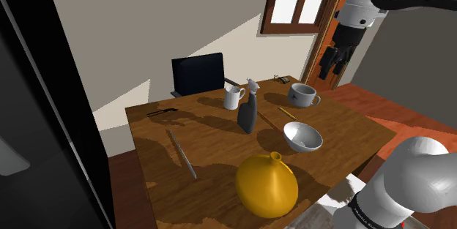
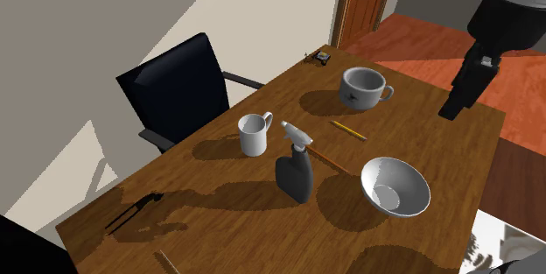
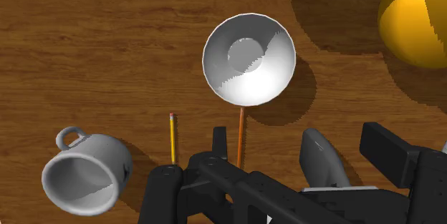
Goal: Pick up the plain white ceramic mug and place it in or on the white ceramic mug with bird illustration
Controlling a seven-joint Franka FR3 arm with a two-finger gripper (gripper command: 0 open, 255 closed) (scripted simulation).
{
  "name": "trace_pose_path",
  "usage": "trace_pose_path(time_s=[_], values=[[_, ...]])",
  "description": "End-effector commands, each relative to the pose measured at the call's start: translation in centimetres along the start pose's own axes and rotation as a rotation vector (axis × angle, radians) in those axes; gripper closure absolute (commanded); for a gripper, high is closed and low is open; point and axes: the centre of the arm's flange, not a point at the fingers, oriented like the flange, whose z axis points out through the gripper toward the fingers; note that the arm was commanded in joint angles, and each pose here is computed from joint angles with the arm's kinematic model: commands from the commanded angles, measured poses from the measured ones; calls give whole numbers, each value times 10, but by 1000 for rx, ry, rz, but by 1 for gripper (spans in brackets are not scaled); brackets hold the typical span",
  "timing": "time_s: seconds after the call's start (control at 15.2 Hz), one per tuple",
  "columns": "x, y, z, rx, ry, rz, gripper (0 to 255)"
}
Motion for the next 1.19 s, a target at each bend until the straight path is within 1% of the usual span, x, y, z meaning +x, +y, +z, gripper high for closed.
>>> trace_pose_path(time_s=[0.0, 1.12], values=[[0, 0, 0, 0, 0, 0, 0], [206, -53, 104, -10, -89, -97, 0]])
